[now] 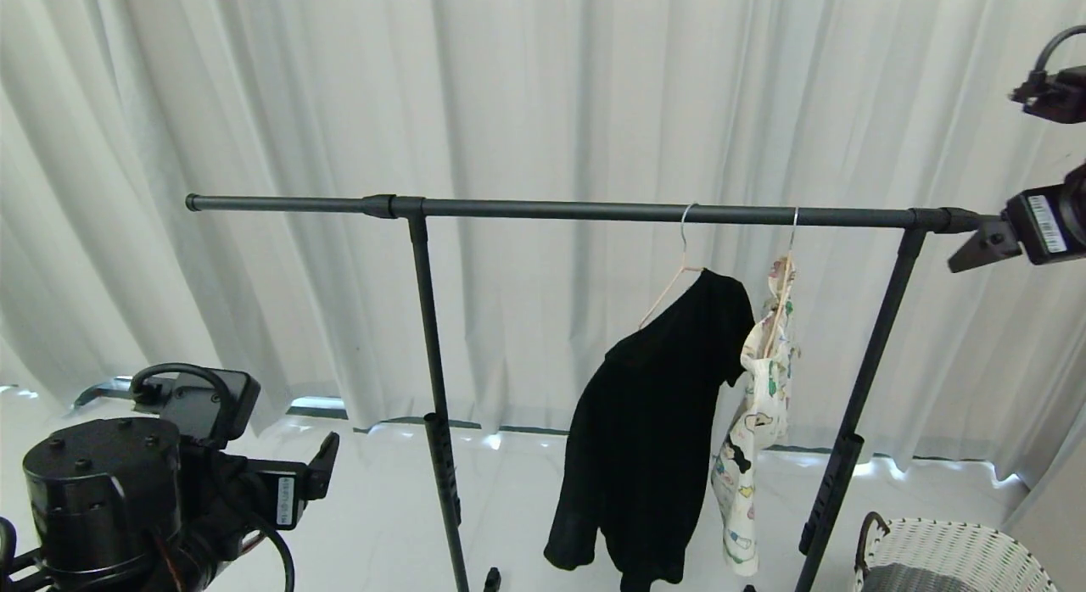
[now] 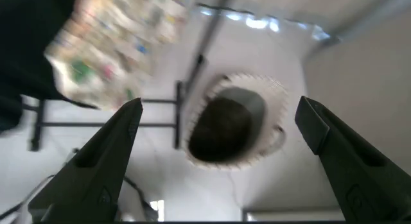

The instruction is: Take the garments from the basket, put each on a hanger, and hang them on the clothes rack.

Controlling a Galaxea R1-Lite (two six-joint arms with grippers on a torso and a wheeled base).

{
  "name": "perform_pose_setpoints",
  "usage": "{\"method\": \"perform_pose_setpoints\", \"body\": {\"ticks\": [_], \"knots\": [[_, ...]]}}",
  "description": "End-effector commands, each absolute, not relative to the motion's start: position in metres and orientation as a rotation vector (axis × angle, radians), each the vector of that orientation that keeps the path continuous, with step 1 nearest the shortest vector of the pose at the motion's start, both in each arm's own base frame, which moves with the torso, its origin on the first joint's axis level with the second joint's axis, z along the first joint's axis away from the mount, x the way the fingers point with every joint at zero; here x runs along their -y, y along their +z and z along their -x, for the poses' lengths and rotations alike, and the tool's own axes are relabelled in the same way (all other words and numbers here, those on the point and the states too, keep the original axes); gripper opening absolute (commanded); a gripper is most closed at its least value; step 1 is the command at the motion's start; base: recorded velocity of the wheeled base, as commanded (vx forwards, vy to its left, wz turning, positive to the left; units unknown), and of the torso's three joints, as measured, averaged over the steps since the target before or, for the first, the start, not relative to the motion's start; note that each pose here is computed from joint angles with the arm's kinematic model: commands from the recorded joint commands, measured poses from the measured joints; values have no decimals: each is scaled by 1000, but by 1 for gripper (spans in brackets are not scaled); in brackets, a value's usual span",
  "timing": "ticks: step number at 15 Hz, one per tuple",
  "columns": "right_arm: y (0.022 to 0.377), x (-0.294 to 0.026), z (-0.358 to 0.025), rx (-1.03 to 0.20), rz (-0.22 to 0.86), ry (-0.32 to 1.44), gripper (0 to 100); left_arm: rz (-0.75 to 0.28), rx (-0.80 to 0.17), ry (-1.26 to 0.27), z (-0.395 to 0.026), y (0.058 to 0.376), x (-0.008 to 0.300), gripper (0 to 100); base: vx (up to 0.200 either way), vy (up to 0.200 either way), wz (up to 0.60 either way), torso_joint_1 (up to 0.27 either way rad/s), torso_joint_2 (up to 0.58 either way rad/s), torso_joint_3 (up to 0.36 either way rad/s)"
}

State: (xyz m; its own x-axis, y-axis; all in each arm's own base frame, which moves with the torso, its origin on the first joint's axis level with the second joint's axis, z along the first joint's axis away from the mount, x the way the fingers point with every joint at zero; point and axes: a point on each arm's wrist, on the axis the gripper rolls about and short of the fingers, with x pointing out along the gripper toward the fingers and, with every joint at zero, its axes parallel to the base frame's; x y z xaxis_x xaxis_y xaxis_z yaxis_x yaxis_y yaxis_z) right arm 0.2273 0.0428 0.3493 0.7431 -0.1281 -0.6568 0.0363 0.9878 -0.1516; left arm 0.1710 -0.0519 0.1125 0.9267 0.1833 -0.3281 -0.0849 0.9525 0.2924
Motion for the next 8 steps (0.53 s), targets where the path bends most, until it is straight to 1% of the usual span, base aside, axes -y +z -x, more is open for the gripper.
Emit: {"method": "perform_pose_setpoints", "body": {"ticks": [1,4,8], "knots": [[354,-13,-201,-708,116,-189,100,-268,-354,176,-173,115,46,100,-200,0,0,-2,2,2],[355,-2,-193,-697,107,-241,100,-260,-353,202,-175,116,41,100,-200,0,0,-4,-1,5],[359,9,-186,-681,141,-293,100,-252,-327,215,-170,121,38,100,-200,0,0,4,-1,5]]}}
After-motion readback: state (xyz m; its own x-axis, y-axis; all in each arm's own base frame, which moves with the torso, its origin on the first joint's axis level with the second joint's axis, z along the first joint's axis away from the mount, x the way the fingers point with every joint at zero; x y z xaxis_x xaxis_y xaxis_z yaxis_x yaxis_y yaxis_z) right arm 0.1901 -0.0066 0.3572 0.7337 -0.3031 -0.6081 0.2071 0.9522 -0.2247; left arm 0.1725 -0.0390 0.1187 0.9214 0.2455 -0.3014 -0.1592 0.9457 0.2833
